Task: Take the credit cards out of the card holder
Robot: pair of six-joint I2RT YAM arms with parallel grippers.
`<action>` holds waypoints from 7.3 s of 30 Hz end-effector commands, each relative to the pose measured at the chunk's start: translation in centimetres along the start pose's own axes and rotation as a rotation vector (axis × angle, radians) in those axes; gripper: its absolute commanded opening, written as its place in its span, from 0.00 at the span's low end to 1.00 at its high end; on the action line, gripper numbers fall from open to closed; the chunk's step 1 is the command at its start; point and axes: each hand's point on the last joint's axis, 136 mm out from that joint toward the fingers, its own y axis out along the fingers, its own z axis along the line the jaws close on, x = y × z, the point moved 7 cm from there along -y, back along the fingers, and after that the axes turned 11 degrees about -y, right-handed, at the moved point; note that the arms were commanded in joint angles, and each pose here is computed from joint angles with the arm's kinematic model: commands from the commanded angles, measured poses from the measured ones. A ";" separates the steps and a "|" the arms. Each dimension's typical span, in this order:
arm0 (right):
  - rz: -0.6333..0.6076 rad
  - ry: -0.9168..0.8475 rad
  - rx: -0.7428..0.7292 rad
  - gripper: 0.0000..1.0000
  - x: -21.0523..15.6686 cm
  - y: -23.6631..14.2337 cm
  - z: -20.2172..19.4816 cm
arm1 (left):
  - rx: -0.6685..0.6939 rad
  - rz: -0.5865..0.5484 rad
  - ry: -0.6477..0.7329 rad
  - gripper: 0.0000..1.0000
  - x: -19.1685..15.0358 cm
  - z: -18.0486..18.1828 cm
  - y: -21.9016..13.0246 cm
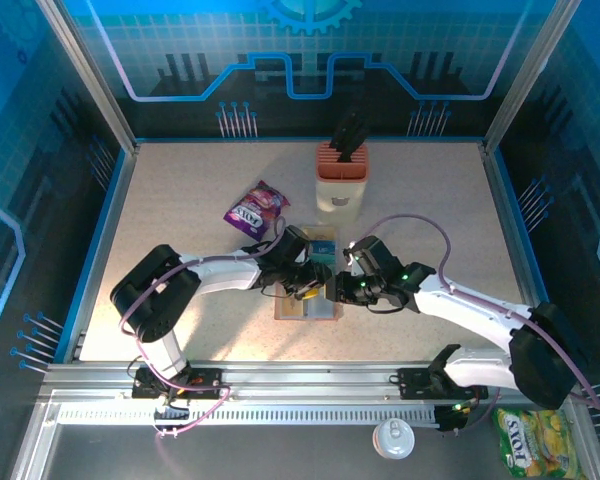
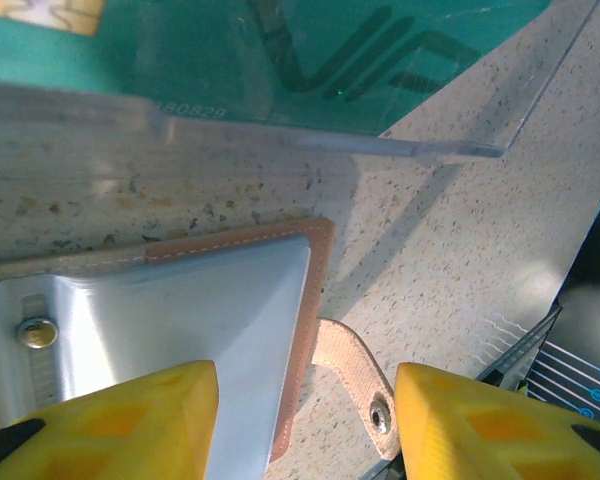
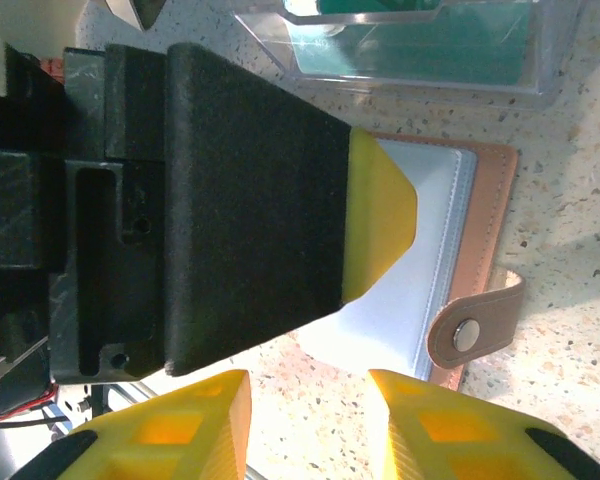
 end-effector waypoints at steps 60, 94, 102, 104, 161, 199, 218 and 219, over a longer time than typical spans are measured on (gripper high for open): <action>0.182 -0.043 0.092 0.36 2.2 9.9 4.5 | 0.192 -0.151 -0.018 0.02 0.4 9.4 -5.9; 0.210 -0.032 -0.011 0.36 1.4 9.9 2.9 | 0.189 -0.152 -0.013 0.00 0.3 9.2 -6.8; 0.215 -0.033 -0.020 0.36 1.2 9.9 2.6 | 0.172 -0.147 -0.008 0.01 0.2 8.6 -7.1; 0.214 -0.033 -0.022 0.36 1.1 9.8 2.6 | 0.163 -0.149 -0.008 0.01 0.2 8.4 -7.3; 0.167 -0.049 0.057 0.36 2.2 8.8 4.2 | 0.188 -0.123 -0.052 0.00 0.0 10.8 -5.7; 0.225 -0.025 0.018 0.36 1.1 10.6 2.7 | 0.188 -0.090 -0.060 0.01 0.1 10.3 -5.2; 0.223 -0.040 -0.060 0.36 1.0 9.6 1.6 | 0.218 -0.098 -0.056 0.01 0.0 10.5 -5.6; 0.220 -0.043 -0.059 0.36 1.0 9.6 1.7 | 0.219 -0.098 -0.056 0.01 0.0 10.4 -5.7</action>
